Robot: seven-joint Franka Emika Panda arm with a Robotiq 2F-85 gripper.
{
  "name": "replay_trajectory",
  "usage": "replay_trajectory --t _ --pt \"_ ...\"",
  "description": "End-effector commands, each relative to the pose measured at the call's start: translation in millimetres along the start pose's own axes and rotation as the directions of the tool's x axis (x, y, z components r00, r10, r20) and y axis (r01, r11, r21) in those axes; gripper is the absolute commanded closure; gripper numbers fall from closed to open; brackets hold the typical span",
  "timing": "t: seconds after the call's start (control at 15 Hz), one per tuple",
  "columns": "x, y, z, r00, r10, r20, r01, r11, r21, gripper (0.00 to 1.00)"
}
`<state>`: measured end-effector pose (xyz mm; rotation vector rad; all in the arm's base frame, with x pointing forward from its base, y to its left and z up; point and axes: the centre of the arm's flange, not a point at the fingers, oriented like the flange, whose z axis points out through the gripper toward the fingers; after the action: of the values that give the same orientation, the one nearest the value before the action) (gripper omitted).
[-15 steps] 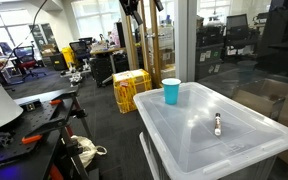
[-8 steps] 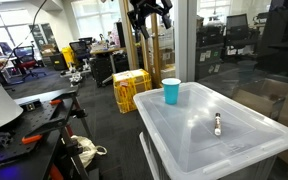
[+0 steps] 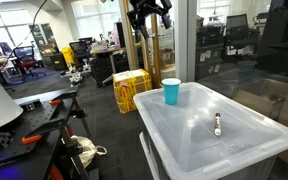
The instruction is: Put the brown marker inside the cup
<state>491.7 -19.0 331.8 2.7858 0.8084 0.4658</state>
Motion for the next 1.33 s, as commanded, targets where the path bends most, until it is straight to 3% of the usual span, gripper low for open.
replay_trajectory --t 0.0,0.8,1.27 --pt "-1 -12 3 1.000 0.005 -0.001 -0.005 1.000 -0.023 0.00" --pt "-3 20 65 0.998 -0.023 -0.051 0.021 0.999 -0.038 0.00" --pt "14 56 107 1.000 0.011 -0.019 -0.011 0.999 -0.035 0.00"
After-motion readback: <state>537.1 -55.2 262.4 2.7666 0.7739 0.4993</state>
